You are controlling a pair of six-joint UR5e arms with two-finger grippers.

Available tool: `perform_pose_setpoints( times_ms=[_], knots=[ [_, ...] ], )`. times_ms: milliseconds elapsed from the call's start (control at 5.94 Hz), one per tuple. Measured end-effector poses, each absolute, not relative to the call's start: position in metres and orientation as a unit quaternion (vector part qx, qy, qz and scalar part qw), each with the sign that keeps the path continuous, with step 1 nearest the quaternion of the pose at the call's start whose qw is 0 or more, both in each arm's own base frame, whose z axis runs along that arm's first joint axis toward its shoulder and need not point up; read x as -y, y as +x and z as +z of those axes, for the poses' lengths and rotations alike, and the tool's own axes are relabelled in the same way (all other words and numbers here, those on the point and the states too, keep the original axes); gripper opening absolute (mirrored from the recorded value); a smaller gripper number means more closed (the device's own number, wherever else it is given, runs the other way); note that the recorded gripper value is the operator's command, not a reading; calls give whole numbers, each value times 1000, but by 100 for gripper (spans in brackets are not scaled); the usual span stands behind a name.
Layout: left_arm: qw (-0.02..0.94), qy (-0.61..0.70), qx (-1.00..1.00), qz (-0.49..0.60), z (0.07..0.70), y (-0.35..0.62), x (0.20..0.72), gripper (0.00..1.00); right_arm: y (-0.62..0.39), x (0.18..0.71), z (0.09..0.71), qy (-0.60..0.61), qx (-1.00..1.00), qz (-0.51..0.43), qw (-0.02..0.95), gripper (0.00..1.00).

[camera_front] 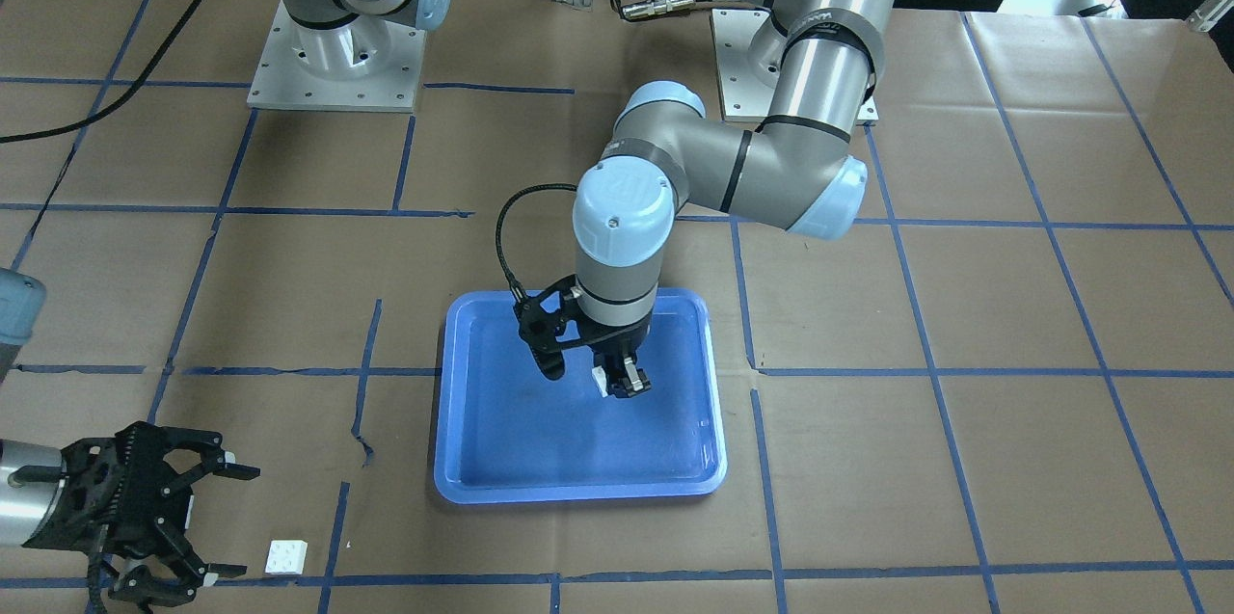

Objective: Assemble white blocks and place on blue tray

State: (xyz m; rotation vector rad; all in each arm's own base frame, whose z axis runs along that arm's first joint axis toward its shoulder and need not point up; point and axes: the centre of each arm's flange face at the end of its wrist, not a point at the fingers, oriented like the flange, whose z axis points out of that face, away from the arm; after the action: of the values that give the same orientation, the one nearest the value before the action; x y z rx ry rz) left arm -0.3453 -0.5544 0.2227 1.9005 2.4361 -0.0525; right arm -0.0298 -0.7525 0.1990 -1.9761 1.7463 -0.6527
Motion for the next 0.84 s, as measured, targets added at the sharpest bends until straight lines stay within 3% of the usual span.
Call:
perform_pose_setpoints(
  times_ms=[505,674,842],
  knots=[
    [30,663,-748,-13,198,-351,553,3,-33,754,161,-702,-637,-231,219,99],
    [31,675,-737,-15,187,-350,552,73,-34,755,158,-697,-643,-230,220,96],
    [31,676,-736,-16,182,-349,549,93,-34,756,156,-695,-645,-230,220,86]
  ],
)
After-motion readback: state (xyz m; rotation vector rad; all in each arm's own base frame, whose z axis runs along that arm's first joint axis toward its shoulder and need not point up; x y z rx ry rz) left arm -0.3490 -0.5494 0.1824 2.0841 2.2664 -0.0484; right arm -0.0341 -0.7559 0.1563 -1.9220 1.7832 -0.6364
